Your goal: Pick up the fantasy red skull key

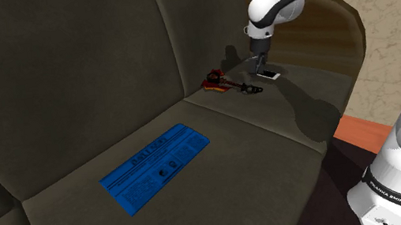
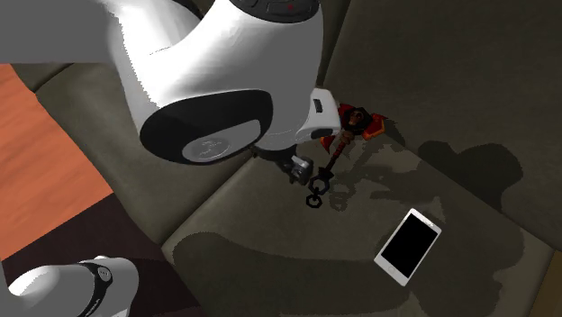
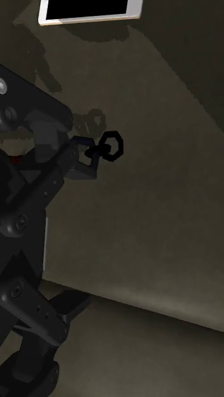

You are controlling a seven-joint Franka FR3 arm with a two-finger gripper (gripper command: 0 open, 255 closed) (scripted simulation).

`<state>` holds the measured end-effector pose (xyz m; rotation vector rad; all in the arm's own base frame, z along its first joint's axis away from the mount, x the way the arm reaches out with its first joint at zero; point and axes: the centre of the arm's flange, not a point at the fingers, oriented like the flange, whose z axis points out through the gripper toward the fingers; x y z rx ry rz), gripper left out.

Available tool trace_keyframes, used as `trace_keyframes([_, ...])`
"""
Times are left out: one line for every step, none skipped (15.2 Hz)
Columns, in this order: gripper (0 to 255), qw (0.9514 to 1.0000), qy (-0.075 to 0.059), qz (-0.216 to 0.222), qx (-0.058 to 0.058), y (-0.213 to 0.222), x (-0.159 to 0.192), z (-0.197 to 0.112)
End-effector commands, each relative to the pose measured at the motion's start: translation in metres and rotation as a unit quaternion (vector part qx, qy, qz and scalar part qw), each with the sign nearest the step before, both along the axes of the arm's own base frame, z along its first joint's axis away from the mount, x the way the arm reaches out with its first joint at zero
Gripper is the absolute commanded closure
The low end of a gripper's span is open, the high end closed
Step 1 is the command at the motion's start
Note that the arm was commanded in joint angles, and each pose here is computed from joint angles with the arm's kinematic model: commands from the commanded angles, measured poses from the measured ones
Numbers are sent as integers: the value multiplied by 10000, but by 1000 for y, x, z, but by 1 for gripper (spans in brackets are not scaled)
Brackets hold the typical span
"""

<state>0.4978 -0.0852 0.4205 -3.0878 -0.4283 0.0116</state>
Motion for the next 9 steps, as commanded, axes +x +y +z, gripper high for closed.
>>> trace_keyframes([0, 9999, -99, 57, -30, -6, 19, -11])
trace_keyframes([0, 9998, -146, 84, -43, -10, 29, -16])
trace_keyframes([0, 9997, -193, 112, -56, -13, 39, -20])
trace_keyframes([0, 9996, -240, 139, -69, -17, 50, -25])
trace_keyframes([0, 9994, -287, 167, -82, -20, 60, -30])
trace_keyframes([0, 9992, -334, 194, -95, -23, 70, -34])
trace_keyframes([0, 9990, -381, 222, -108, -27, 81, -38])
trace_keyframes([0, 9987, -428, 249, -121, -30, 92, -42])
trace_keyframes([0, 9984, -475, 277, -134, -33, 102, -46])
